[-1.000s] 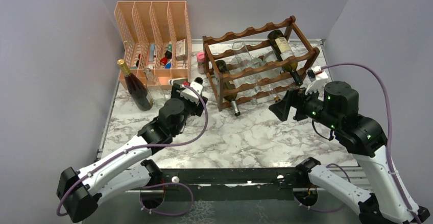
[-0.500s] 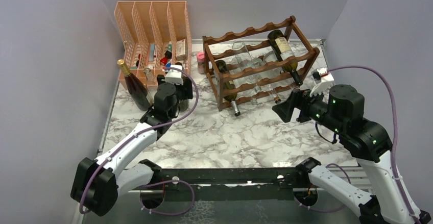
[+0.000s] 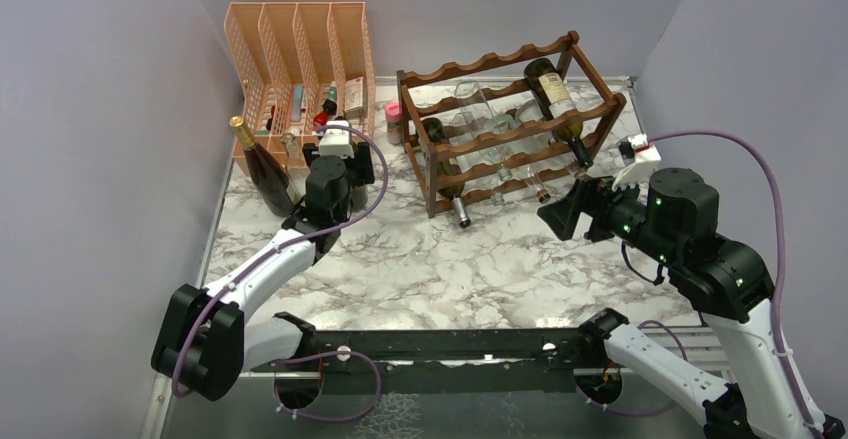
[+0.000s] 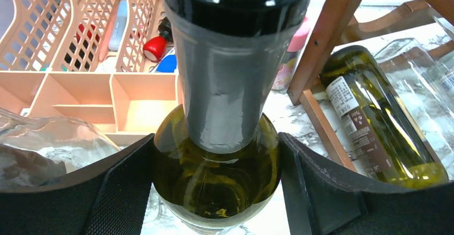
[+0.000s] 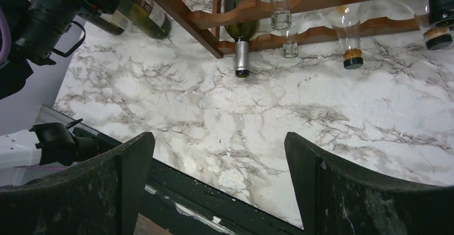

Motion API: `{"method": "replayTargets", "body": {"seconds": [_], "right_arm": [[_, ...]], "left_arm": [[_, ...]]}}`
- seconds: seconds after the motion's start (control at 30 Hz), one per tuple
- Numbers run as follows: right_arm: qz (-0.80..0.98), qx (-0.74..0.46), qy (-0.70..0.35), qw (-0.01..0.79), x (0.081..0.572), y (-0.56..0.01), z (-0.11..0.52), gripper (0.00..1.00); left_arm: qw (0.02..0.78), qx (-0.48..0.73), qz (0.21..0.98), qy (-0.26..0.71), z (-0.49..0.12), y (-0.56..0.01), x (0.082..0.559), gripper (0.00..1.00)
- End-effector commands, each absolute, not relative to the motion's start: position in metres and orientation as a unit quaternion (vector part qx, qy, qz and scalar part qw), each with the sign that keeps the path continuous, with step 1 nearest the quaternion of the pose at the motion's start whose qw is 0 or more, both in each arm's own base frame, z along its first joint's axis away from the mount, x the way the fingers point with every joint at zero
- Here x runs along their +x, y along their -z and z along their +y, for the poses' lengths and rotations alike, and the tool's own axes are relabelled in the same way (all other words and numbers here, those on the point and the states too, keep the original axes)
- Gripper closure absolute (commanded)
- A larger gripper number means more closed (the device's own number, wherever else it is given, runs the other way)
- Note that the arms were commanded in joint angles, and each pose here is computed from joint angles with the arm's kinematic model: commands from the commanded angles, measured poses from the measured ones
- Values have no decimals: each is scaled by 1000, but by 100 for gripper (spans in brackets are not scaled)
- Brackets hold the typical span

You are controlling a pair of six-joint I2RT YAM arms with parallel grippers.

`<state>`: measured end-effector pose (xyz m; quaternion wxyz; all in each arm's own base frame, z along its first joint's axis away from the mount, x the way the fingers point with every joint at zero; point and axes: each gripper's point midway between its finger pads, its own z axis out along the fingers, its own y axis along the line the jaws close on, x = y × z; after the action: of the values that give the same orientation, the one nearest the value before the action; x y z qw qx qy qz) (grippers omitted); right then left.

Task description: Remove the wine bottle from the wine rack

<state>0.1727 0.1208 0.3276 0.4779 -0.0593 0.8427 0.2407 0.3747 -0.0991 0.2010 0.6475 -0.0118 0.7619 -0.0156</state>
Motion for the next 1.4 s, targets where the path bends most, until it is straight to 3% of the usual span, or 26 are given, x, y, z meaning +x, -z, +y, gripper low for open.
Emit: {"method": "replayTargets", "body": {"seconds": [0.0, 0.27, 0.6, 0.87, 0.97, 1.37], "right_arm": [[842, -45, -234, 483, 171, -333, 115, 6], [845, -41, -242, 474, 173, -328, 120, 6], [855, -31, -234, 461, 174, -313, 119, 6], [864, -29, -220, 452, 177, -304, 116, 7], [863, -36, -219, 453, 179, -304, 118, 7], [859, -63, -219, 458, 189, -301, 126, 2]], "left_arm": [[715, -60, 696, 29, -91, -255, 389, 58], [718, -60, 692, 33, -87, -244, 390, 57], [711, -57, 700, 32, -88, -234, 389, 48], [719, -28, 694, 38, -89, -238, 377, 10], [725, -29, 687, 43, -88, -244, 372, 2], [747, 26, 651, 136, -115, -296, 343, 1]]}}
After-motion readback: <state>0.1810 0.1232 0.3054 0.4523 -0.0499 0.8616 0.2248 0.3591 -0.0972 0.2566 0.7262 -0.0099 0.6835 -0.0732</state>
